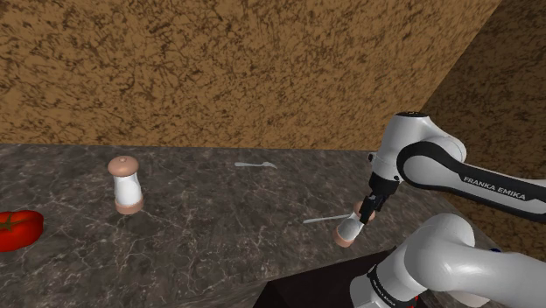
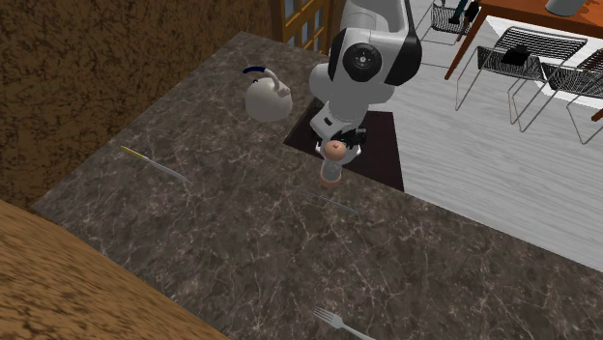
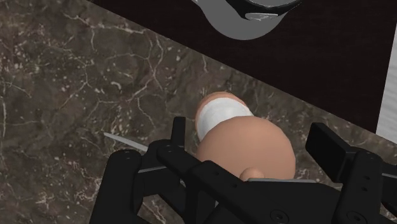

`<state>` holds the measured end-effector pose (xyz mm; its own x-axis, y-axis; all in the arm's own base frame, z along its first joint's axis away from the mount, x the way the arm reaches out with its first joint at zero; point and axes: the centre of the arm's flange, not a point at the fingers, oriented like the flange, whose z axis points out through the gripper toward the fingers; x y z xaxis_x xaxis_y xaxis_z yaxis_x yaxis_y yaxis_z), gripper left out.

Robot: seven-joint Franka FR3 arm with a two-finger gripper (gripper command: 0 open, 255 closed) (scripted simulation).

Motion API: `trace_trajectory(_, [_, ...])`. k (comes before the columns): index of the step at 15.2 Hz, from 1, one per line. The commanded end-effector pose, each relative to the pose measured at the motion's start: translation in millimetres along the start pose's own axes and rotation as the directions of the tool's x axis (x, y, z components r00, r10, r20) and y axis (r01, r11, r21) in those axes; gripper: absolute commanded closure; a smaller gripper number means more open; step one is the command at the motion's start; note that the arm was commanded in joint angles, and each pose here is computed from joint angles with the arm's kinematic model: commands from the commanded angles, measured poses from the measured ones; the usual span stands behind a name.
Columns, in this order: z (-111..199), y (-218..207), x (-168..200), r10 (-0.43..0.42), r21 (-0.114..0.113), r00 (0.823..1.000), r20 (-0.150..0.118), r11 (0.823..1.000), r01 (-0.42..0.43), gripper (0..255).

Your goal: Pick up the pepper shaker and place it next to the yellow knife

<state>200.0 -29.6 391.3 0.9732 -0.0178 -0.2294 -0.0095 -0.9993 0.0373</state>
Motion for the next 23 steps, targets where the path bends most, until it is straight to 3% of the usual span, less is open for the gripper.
trace_trajectory(1, [0.0, 0.0, 0.0, 0.000, 0.000, 1.000, 0.000, 1.000, 0.000, 0])
trace_trajectory(2, [0.0, 0.0, 0.0, 0.000, 0.000, 1.000, 0.000, 1.000, 0.000, 255])
trace_trajectory(11, [0.1, 0.0, 0.0, 0.000, 0.000, 1.000, 0.000, 1.000, 0.000, 255])
trace_trajectory(23, [-61.6, 2.4, -14.5, 0.000, 0.000, 1.000, 0.000, 1.000, 0.000, 255])
